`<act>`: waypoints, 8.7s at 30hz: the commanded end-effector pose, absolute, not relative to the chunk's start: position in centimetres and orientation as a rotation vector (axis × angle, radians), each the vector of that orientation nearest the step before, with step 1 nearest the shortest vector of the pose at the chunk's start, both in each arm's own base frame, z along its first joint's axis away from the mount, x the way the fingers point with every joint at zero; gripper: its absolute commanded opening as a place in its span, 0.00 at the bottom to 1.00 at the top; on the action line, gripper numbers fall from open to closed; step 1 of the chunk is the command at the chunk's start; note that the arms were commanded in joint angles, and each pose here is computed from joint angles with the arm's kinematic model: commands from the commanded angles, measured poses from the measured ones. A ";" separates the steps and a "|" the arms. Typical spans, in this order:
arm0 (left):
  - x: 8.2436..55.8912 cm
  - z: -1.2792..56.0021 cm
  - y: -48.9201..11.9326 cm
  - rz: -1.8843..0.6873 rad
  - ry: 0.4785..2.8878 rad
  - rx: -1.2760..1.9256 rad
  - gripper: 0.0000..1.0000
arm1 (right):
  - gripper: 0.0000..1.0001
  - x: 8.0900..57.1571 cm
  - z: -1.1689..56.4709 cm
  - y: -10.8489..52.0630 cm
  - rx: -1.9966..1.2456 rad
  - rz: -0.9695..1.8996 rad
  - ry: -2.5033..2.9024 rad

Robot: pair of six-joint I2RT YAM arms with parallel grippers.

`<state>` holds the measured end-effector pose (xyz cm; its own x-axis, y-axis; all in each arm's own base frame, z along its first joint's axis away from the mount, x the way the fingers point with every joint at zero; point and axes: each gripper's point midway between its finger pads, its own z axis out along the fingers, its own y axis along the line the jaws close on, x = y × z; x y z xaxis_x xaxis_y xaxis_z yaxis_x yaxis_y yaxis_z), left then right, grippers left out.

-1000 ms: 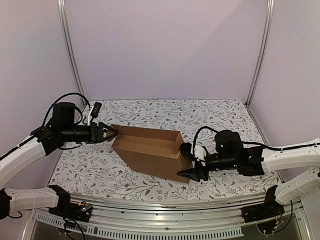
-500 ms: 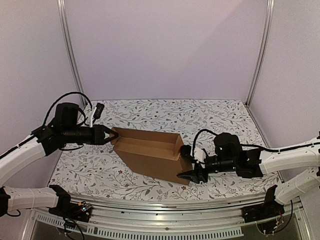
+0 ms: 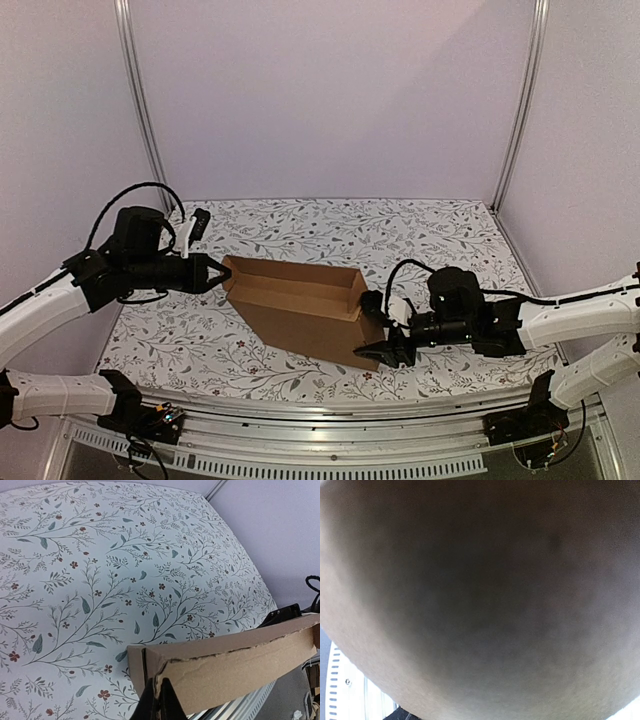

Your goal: Fold the paper box

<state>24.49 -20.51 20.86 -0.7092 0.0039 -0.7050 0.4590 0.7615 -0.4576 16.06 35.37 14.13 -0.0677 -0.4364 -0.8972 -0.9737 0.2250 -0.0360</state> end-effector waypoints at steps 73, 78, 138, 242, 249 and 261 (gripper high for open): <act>24.5 16.9 -22.5 -0.559 2.407 0.116 0.00 | 0.99 19.9 23.6 28.7 -0.604 0.771 1.917; 24.2 17.3 -22.5 -0.572 2.404 0.082 0.00 | 0.99 20.7 25.5 28.7 -0.502 0.767 1.926; 24.2 17.3 -23.1 -0.519 2.383 0.003 0.00 | 0.35 22.3 26.9 31.9 -0.477 0.579 2.017; 24.1 17.2 -23.9 -0.537 2.378 0.015 0.00 | 0.00 23.8 22.2 32.4 -0.396 0.453 2.117; 24.0 17.2 -24.0 -0.539 2.377 0.019 0.00 | 0.00 23.6 20.9 32.4 -0.394 0.446 2.143; 23.8 17.0 -24.1 -0.545 2.381 0.026 0.00 | 0.00 22.8 16.7 31.4 -0.381 0.413 2.228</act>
